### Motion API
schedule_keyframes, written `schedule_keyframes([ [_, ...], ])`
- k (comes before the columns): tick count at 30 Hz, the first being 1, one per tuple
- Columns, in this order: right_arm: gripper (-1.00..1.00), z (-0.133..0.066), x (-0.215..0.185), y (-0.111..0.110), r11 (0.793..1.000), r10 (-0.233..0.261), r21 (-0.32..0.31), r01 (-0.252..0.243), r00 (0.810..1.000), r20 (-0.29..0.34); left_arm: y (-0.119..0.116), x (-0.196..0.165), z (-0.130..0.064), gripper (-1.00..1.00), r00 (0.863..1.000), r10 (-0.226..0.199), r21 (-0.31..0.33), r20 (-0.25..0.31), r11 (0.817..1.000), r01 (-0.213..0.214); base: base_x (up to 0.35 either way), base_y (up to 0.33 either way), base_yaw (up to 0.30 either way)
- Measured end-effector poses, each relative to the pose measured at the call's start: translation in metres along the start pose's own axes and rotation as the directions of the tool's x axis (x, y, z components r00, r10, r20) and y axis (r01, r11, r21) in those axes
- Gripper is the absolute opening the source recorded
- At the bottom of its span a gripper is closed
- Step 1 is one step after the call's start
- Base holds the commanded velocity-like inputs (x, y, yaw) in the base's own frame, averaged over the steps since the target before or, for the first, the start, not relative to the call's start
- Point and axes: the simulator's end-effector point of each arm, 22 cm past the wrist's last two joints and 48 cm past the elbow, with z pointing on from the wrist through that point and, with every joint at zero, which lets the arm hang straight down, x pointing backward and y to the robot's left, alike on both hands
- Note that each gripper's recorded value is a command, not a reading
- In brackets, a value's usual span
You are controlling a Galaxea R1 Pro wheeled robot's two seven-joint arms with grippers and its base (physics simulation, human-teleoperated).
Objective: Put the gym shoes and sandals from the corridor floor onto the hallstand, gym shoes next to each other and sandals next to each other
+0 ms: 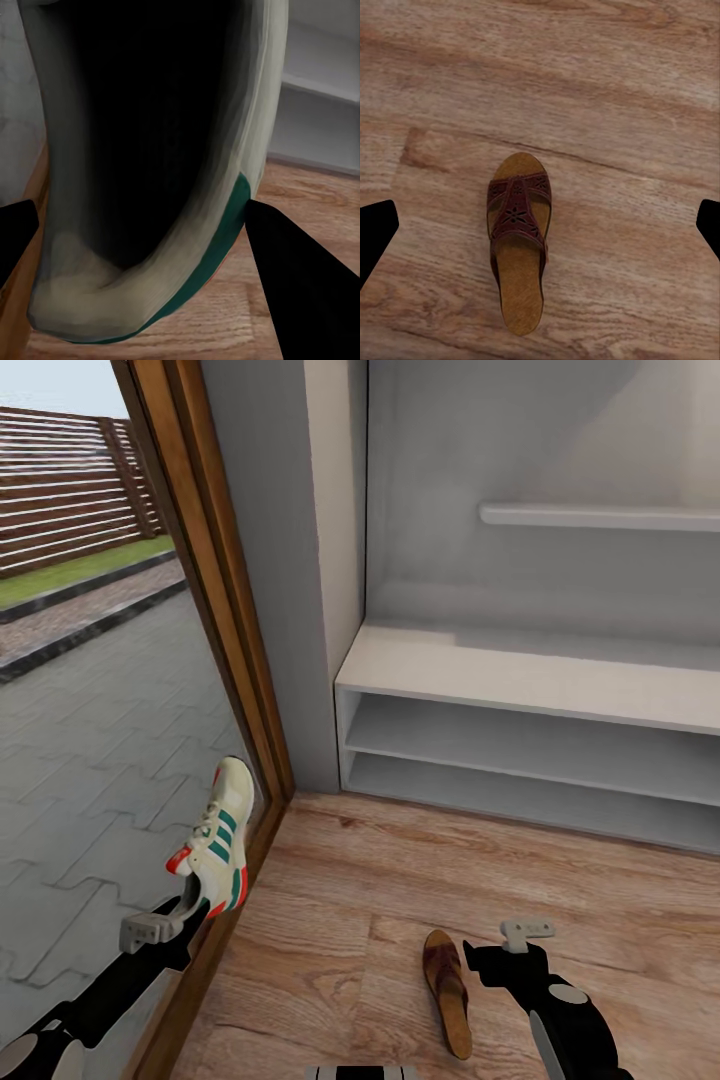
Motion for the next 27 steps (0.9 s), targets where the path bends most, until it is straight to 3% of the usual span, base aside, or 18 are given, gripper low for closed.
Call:
schedule_keyframes([
  [27, 1.00, -0.0001, -0.0003, -0.0007, 1.000, -0.001, 0.002, 0.001, 1.000, 0.001, -0.0053, -0.0039, 0.0010, -1.00, 1.000, 0.002, 0.016, 0.017, 1.000, -0.003, 0.000, 0.000, 0.000],
])
